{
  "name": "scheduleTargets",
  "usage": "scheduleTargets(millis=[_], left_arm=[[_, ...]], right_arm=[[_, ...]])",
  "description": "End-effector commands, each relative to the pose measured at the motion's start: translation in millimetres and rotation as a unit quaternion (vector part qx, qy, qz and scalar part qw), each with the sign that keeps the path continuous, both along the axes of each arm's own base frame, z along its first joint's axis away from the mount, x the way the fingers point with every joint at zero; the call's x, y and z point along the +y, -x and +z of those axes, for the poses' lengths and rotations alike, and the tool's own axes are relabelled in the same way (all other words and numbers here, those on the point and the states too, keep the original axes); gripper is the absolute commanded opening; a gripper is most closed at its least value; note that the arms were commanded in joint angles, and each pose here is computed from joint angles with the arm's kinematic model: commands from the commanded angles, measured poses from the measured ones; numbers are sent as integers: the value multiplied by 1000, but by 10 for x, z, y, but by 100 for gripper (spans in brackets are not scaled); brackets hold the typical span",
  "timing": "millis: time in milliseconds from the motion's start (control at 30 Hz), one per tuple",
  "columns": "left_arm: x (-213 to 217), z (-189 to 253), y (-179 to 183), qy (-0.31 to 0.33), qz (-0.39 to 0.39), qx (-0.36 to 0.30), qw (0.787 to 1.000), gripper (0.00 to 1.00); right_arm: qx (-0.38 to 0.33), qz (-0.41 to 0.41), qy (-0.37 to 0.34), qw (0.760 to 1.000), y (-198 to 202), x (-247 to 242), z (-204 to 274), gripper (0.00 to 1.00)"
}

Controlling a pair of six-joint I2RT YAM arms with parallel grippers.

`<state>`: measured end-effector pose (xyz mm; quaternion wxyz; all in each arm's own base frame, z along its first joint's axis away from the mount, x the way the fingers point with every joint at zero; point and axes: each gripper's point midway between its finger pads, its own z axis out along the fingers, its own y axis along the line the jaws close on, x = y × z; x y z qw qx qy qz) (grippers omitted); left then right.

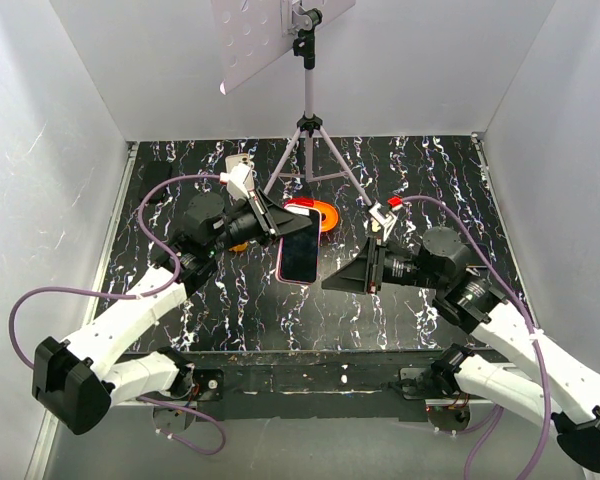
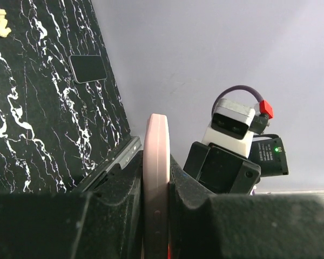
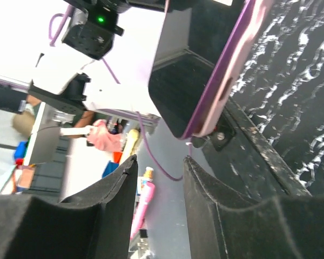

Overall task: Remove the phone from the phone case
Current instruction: Remove the phone case from the phone.

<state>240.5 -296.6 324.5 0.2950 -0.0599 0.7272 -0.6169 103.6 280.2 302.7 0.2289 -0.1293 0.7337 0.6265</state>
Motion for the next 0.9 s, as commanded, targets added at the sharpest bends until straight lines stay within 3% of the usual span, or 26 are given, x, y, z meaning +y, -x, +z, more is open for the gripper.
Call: scheduleTargets(millis=[0,600,867], left_arm=[[70,482,116,42,-3,-50,998,0],[26,569,166,64,-22,-44,997,0],[-26,546,168,65,-28,-38,997,0]], right_arm=[[-17,50,-86,995,86,76,395,44],[-10,27,-62,998,-62,148,138,43],[-5,38,-89,995,-62,211,221,42]])
